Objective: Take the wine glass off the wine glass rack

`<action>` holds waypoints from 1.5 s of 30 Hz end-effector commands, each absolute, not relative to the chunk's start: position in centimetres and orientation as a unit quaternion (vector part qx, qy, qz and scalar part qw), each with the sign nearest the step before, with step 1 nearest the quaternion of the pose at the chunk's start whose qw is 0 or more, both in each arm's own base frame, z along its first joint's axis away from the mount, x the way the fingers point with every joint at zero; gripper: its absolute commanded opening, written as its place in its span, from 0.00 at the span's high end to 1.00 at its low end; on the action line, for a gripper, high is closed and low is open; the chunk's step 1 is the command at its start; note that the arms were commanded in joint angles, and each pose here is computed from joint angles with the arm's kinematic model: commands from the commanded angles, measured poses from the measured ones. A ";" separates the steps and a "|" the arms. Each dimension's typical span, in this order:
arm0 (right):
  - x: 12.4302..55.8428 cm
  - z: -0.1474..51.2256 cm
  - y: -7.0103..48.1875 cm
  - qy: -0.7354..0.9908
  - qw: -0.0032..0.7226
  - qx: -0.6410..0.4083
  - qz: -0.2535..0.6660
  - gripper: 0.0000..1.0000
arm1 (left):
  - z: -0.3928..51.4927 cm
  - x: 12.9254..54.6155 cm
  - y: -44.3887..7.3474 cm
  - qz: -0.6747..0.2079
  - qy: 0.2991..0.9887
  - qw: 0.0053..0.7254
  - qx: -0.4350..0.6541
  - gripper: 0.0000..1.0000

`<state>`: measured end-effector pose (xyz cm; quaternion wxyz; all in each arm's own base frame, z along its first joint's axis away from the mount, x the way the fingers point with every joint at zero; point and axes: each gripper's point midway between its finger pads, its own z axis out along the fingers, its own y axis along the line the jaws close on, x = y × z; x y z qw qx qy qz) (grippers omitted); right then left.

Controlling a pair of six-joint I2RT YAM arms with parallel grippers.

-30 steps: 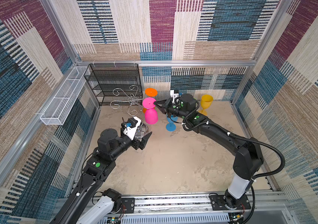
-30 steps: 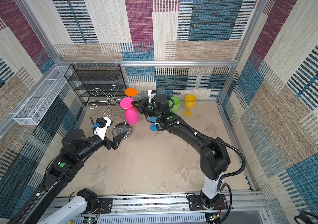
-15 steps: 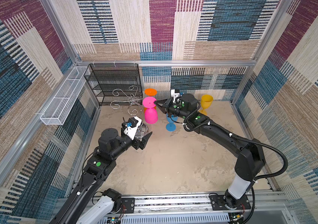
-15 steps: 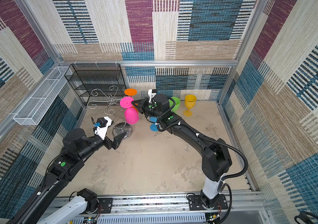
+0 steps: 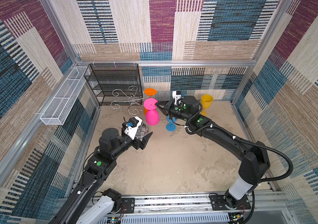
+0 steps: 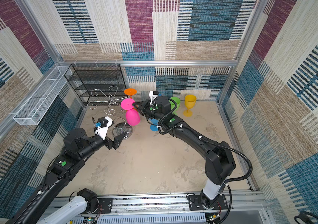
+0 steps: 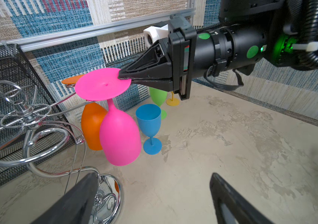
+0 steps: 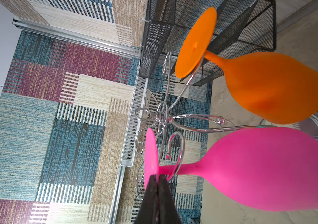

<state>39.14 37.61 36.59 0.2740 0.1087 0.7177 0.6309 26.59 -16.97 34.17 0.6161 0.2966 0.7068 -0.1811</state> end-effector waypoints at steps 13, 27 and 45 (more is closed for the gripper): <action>37.7 38.7 40.1 0.701 0.281 0.074 0.651 1.00 | 35.4 26.5 -17.3 -0.188 0.689 0.633 0.298 0.07; 40.3 39.6 42.2 0.699 0.292 0.074 0.648 1.00 | 35.5 26.3 -17.4 -0.187 0.687 0.635 0.301 0.07; 42.2 39.4 41.4 0.698 0.315 0.112 0.633 1.00 | 35.3 26.1 -17.7 -0.189 0.687 0.631 0.307 0.08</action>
